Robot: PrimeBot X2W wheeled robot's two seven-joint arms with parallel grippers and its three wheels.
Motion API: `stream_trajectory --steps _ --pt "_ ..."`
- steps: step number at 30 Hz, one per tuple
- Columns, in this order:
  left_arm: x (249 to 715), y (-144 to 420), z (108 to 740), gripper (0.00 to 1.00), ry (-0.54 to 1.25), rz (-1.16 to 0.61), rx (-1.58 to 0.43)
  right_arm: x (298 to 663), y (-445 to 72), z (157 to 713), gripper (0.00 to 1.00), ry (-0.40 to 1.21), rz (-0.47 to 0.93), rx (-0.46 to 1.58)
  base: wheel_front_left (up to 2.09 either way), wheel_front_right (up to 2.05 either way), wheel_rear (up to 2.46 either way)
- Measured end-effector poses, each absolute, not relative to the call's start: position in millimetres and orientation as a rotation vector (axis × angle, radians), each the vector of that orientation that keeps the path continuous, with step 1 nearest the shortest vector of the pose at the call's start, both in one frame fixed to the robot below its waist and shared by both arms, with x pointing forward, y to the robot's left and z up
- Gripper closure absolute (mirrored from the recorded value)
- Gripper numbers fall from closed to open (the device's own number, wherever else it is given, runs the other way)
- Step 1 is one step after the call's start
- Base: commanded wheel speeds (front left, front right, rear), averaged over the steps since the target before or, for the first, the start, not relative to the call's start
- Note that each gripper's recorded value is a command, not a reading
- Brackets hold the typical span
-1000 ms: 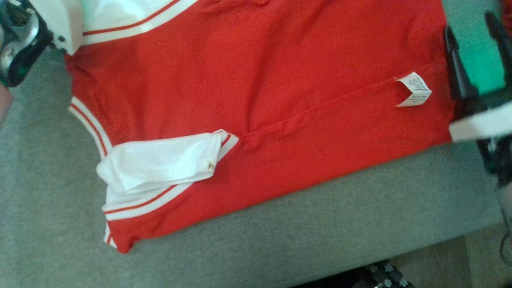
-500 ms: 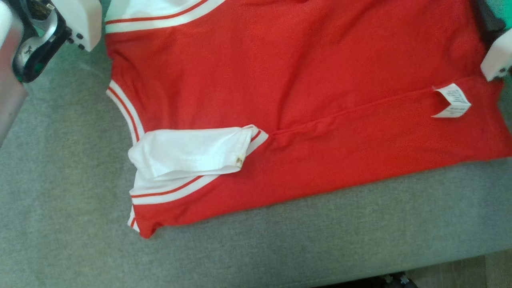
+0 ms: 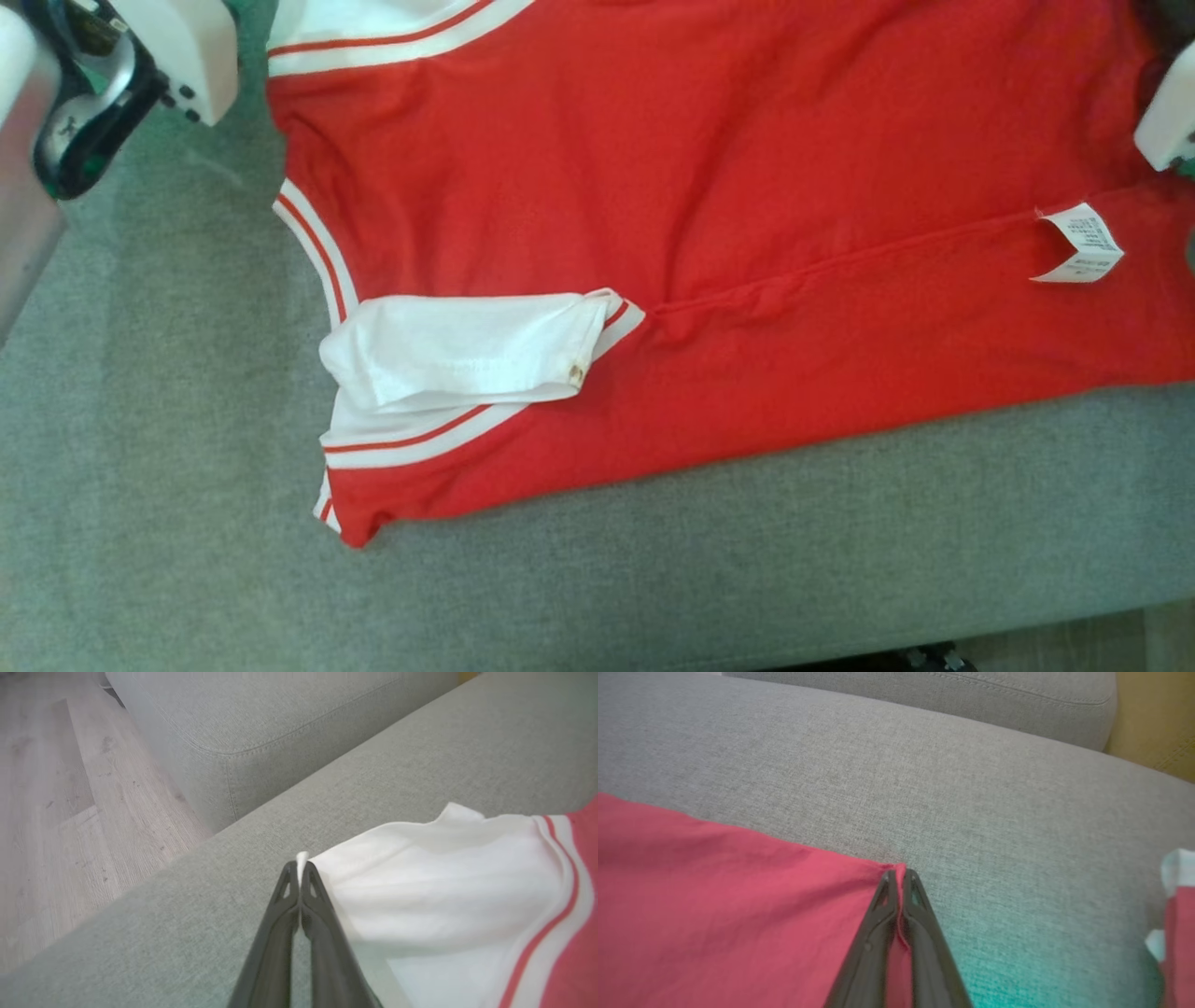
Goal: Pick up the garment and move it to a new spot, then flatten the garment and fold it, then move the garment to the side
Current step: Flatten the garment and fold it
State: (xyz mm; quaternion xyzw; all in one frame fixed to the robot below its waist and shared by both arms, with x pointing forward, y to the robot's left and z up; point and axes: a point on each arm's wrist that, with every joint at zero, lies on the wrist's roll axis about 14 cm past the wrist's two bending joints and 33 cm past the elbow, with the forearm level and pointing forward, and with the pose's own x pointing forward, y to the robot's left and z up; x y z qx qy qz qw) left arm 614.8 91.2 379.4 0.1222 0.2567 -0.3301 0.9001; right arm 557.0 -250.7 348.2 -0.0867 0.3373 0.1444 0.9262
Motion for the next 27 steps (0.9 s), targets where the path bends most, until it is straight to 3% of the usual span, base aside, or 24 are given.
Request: stream_trajectory --steps 5,11,19,27 --pt "631.4 90.0 405.0 1.0 0.397 -0.679 0.278 568.3 -255.4 363.7 1.0 0.58 0.29 -0.182 0.0 0.0 0.0" --pt "649.7 83.5 472.9 1.0 0.122 -0.671 0.277 604.4 -266.9 431.4 1.0 0.295 0.228 -0.15 0.0 0.0 0.0" --pt "629.7 84.4 510.5 1.0 0.001 -0.664 0.214 582.8 -261.3 429.7 1.0 0.304 0.236 -0.103 0.0 0.0 0.0" --pt "546.9 92.7 469.2 1.0 0.131 -0.666 0.094 548.9 -258.1 411.0 1.0 0.329 0.248 -0.081 0.0 0.0 0.0"
